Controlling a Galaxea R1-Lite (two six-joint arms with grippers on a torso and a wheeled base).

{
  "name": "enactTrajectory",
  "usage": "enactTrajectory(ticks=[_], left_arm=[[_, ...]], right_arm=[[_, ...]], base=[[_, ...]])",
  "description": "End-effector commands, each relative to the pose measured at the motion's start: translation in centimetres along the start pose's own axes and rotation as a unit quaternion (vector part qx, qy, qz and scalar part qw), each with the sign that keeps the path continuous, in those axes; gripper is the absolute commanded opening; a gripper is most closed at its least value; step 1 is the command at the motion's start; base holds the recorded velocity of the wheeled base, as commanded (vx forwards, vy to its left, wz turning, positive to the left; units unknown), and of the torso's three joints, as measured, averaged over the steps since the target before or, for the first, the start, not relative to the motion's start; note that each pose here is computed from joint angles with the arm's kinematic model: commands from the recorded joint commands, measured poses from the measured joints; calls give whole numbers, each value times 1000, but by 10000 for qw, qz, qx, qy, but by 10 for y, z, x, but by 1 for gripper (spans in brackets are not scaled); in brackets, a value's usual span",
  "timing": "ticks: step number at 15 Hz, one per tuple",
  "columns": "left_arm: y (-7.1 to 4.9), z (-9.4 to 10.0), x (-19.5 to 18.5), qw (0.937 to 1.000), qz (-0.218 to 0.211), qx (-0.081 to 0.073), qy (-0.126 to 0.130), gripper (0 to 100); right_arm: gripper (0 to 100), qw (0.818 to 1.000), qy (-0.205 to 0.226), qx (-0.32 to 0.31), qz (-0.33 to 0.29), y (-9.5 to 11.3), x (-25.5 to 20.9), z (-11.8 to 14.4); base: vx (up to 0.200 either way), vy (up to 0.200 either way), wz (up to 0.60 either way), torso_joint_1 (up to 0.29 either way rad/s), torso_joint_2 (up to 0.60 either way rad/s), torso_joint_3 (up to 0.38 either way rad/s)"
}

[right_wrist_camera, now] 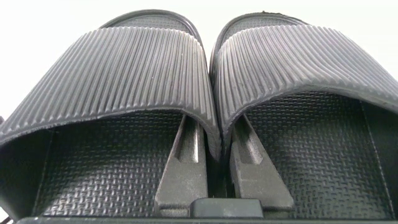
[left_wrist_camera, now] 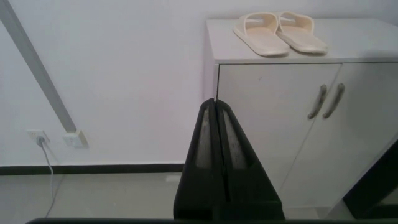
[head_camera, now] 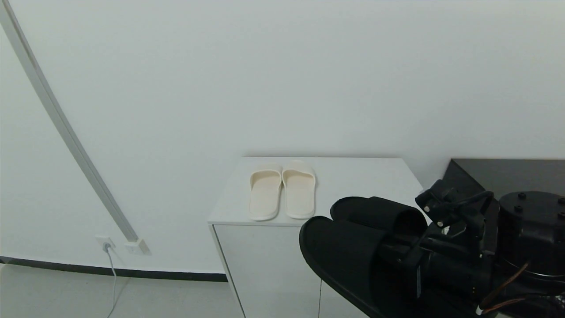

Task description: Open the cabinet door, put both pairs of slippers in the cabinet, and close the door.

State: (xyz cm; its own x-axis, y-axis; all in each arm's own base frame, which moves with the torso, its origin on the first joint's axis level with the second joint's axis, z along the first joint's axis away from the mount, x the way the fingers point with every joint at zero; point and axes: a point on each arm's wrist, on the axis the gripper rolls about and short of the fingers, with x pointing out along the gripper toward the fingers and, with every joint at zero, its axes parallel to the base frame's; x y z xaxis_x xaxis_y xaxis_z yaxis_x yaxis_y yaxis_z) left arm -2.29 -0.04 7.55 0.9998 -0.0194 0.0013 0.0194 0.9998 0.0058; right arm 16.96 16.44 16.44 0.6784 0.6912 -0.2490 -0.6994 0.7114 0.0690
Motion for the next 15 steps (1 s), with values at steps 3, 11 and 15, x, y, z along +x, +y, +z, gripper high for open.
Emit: enactTrajectory(ticks=[3,11,15], left_arm=[[0,0,0,10000,-3,2,6,0],[0,0,0,10000,-3,2,6,0],[0,0,0,10000,-3,2,6,0]], right_arm=[[0,10000,30,1,-6,0,1,-1],[0,10000,100,3,5,0,0,-5],[0,9999,130,-6,3,0,-1,-7]], base=[[-200,0,0,-2,-5,6],[0,0,0,0,0,0],[0,0,0,0,0,0]])
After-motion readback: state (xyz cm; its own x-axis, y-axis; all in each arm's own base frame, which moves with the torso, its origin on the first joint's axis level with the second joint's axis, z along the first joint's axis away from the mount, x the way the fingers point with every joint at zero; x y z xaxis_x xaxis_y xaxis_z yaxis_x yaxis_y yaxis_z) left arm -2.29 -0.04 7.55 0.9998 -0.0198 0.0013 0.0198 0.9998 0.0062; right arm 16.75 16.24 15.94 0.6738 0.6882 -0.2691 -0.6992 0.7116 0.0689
